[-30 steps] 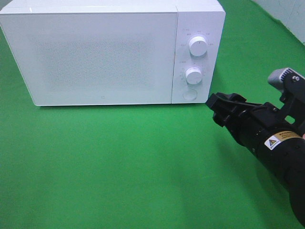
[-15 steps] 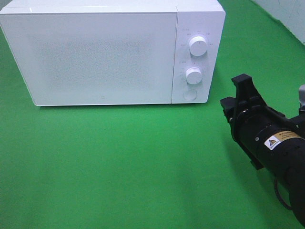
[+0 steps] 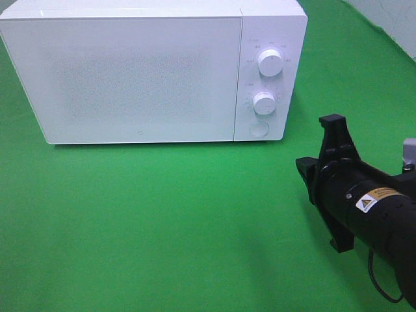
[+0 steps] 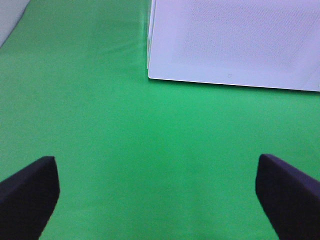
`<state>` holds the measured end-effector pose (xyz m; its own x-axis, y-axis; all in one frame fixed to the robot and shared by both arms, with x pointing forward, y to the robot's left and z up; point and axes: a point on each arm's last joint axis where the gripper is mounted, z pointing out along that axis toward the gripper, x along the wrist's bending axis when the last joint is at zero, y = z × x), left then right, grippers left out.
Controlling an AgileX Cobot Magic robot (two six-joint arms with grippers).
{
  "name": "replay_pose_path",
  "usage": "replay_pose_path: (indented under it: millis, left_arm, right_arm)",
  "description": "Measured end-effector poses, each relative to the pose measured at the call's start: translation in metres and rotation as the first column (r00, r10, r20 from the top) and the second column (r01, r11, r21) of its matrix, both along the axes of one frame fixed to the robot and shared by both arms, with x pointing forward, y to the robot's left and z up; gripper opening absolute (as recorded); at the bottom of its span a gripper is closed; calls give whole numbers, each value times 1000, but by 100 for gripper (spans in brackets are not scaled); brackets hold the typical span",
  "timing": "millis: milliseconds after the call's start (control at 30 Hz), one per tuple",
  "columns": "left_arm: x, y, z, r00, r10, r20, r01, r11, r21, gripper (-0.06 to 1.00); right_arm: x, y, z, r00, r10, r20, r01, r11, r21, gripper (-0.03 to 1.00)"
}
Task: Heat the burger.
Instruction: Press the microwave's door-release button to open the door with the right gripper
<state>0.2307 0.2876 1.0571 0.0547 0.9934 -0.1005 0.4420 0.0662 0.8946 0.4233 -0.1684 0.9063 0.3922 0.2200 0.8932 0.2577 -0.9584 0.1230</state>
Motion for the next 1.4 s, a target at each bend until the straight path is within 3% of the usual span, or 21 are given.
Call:
replay_pose_path:
  millis: [533,1400]
  left_arm:
    - [0,0,0,1000,0,0,0,1000,0,99]
    - [0,0,0,1000,2,0,-2,1000,2,99]
  right_arm:
    - [20,14,-18,998,-29,-48,30,1000,7,1]
    - [86,31,-35,989,-119,-84,125,990,63,1]
